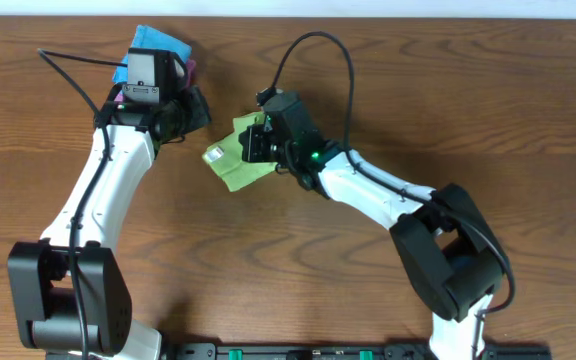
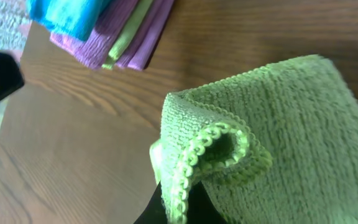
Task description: Fold the cloth
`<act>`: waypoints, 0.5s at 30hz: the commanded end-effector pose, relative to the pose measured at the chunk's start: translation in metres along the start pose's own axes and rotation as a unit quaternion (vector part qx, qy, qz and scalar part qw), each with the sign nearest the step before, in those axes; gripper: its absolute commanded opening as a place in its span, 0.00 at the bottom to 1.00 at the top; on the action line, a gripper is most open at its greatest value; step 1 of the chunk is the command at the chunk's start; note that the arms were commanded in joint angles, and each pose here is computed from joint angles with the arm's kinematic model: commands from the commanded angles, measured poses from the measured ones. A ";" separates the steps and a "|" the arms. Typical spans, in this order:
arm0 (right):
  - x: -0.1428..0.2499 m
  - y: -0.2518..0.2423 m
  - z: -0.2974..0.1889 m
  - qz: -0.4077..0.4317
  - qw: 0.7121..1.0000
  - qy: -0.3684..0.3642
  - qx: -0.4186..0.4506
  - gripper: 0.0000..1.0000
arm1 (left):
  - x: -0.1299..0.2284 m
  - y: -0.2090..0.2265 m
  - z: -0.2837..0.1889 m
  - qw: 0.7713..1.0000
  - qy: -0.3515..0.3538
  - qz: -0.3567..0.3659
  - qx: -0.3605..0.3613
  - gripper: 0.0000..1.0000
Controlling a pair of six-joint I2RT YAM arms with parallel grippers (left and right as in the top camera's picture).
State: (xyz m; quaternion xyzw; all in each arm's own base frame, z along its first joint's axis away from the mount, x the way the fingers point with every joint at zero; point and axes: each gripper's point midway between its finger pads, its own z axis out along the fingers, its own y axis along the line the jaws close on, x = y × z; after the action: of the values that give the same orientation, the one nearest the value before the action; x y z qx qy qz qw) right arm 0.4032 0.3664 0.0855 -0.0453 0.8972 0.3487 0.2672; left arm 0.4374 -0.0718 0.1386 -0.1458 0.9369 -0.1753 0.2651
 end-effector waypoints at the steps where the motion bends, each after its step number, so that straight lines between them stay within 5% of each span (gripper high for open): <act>1: 0.009 0.007 0.010 -0.019 1.000 0.010 -0.006 0.01 | -0.011 -0.002 -0.010 1.000 -0.017 0.009 0.001 0.06; 7: 0.017 0.009 0.014 -0.025 1.000 0.017 -0.007 0.02 | -0.011 -0.002 -0.010 1.000 -0.017 0.009 0.001 0.06; 15: 0.032 0.025 0.015 -0.041 0.998 0.042 -0.034 0.15 | -0.015 0.006 -0.012 1.000 -0.022 0.001 -0.004 0.06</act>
State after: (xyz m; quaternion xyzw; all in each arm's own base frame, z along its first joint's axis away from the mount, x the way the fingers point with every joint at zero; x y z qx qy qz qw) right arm 0.3871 0.3825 0.0719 -0.0770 0.8988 0.3520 0.2497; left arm 0.4381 -0.0674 0.1386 -0.1506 0.9361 -0.1741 0.2660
